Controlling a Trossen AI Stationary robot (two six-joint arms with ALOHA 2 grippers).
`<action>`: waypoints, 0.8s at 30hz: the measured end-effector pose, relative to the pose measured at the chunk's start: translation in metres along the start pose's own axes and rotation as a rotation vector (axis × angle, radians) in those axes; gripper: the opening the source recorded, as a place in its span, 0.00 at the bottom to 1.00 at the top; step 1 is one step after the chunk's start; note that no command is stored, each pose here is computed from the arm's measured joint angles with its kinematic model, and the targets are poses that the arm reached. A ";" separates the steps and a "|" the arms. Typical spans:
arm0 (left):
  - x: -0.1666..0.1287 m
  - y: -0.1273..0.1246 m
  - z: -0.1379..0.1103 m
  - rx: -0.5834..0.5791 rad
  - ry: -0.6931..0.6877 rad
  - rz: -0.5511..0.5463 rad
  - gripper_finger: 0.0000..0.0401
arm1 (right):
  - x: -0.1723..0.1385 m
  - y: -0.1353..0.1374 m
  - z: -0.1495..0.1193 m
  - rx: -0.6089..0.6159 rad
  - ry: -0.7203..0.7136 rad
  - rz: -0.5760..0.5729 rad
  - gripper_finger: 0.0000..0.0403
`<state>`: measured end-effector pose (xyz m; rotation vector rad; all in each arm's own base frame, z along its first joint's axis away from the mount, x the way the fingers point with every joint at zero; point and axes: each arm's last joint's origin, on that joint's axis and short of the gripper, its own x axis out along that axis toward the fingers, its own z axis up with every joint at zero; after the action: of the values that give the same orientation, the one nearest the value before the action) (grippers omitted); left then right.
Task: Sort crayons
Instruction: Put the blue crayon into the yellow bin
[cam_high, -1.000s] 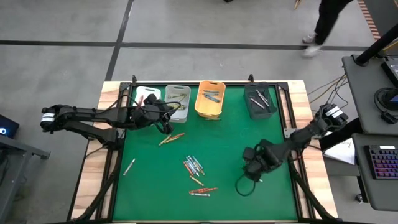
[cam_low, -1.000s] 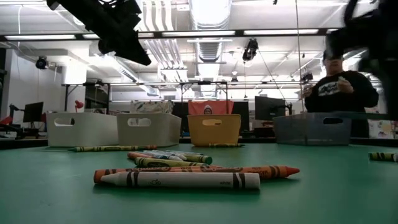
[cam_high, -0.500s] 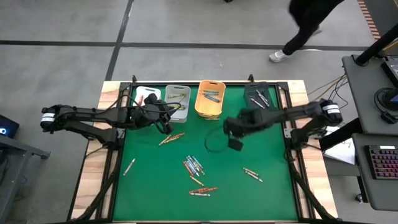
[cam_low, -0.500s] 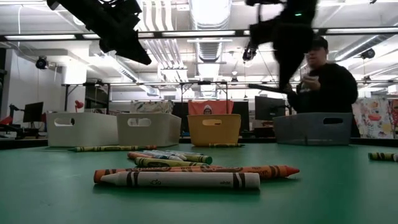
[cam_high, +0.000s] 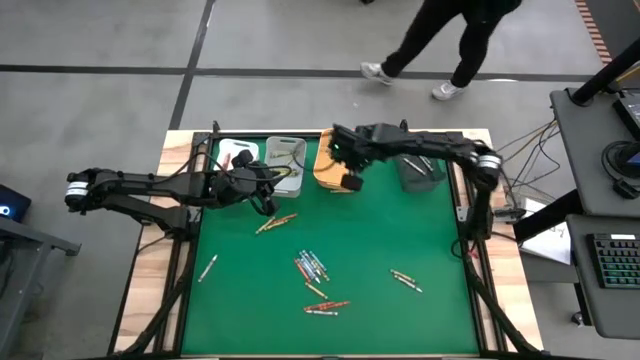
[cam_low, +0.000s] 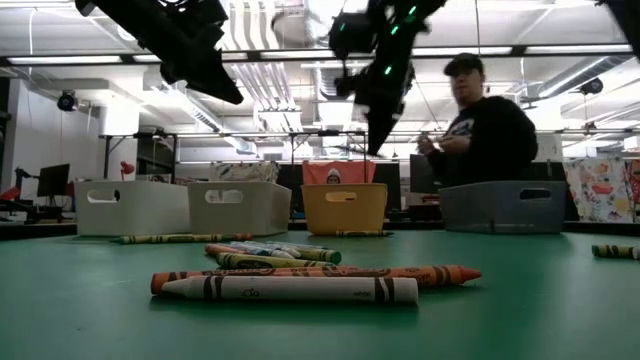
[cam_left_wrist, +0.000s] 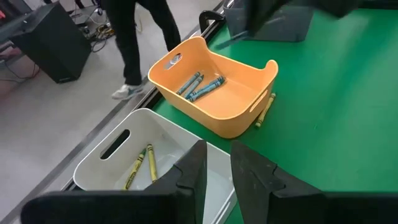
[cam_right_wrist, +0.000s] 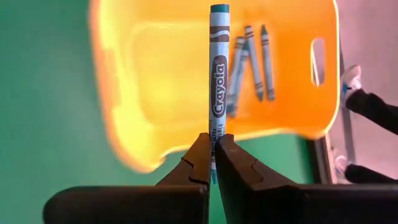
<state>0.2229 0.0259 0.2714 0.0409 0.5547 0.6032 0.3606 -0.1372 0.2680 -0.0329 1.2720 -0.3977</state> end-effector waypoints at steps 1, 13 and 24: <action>0.000 0.000 0.000 0.000 0.001 0.000 0.14 | 0.009 -0.007 0.005 -0.008 0.011 -0.002 0.02; -0.001 0.001 -0.008 -0.008 0.075 0.011 0.14 | 0.093 -0.063 0.014 -0.027 0.213 0.070 0.02; -0.001 0.001 -0.009 -0.042 0.086 0.014 0.14 | 0.099 -0.066 0.023 -0.043 0.181 0.088 0.03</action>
<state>0.2169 0.0256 0.2641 -0.0208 0.6251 0.6319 0.3873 -0.2336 0.2000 0.0234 1.4555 -0.3024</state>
